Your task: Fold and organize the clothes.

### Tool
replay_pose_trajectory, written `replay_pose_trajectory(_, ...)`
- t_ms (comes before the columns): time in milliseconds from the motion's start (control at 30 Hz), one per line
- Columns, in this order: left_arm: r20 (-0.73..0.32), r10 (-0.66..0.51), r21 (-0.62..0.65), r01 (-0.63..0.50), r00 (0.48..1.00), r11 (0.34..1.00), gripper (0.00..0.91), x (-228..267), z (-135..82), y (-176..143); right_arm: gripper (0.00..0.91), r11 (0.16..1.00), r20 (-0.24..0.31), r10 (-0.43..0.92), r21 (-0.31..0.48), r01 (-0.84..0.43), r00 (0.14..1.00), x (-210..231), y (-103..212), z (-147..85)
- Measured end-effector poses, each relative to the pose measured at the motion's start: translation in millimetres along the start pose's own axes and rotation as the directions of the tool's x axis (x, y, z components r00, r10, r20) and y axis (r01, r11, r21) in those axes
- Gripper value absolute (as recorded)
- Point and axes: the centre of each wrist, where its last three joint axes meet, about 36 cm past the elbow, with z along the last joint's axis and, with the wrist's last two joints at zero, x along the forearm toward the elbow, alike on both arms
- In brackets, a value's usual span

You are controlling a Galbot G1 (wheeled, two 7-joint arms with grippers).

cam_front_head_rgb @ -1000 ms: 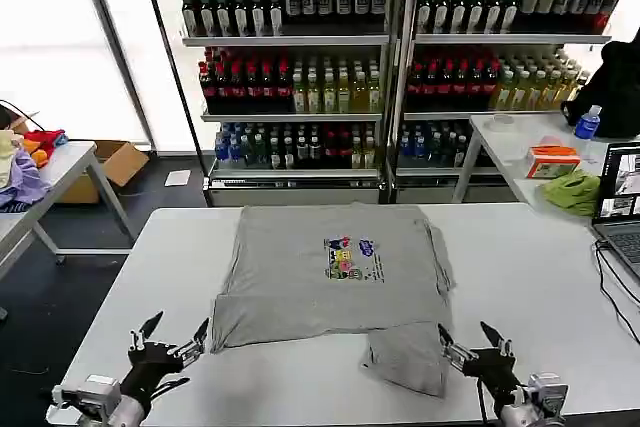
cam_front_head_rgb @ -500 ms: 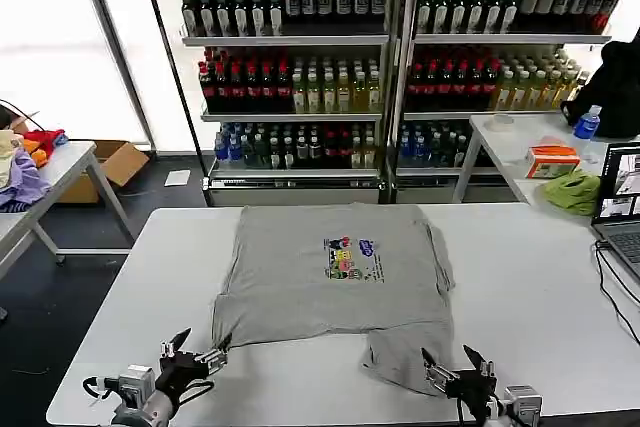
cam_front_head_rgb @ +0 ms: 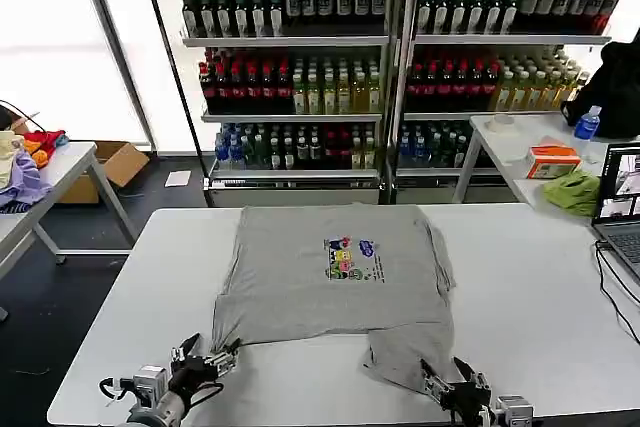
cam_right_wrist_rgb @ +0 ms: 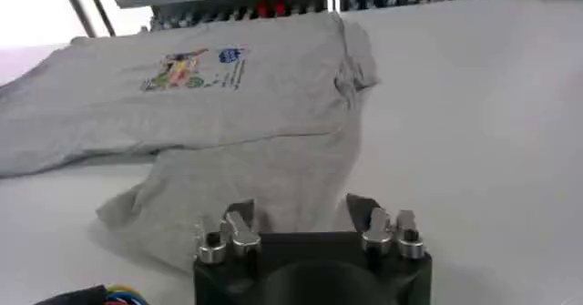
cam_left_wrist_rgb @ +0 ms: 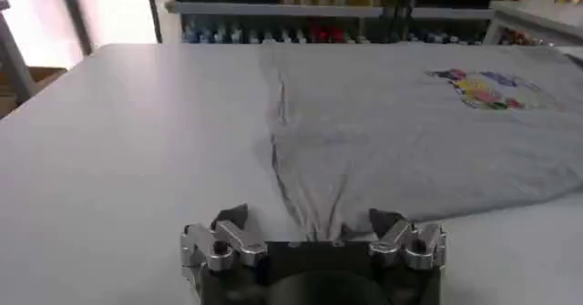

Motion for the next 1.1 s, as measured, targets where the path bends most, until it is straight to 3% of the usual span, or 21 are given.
replay_pose_trajectory(333,0.015,0.011,-0.018,-0.011,1.0,1.0,0.0,-6,3,-13,0.0,0.999,0.002,-0.021,-0.032,0.022,1.0,0,-1,2)
replay_pose_trajectory(667,0.049,-0.002,-0.016,0.002,0.999,1.0,0.0,-7,0,-16,0.0,0.993,0.044,-0.084,-0.078,0.087,0.995,7,-3,-3)
replay_pose_trajectory(1100,0.089,-0.028,0.009,0.027,0.996,1.0,0.0,27,-19,-14,0.0,0.982,0.06,-0.145,-0.115,0.151,0.988,47,-1,-14)
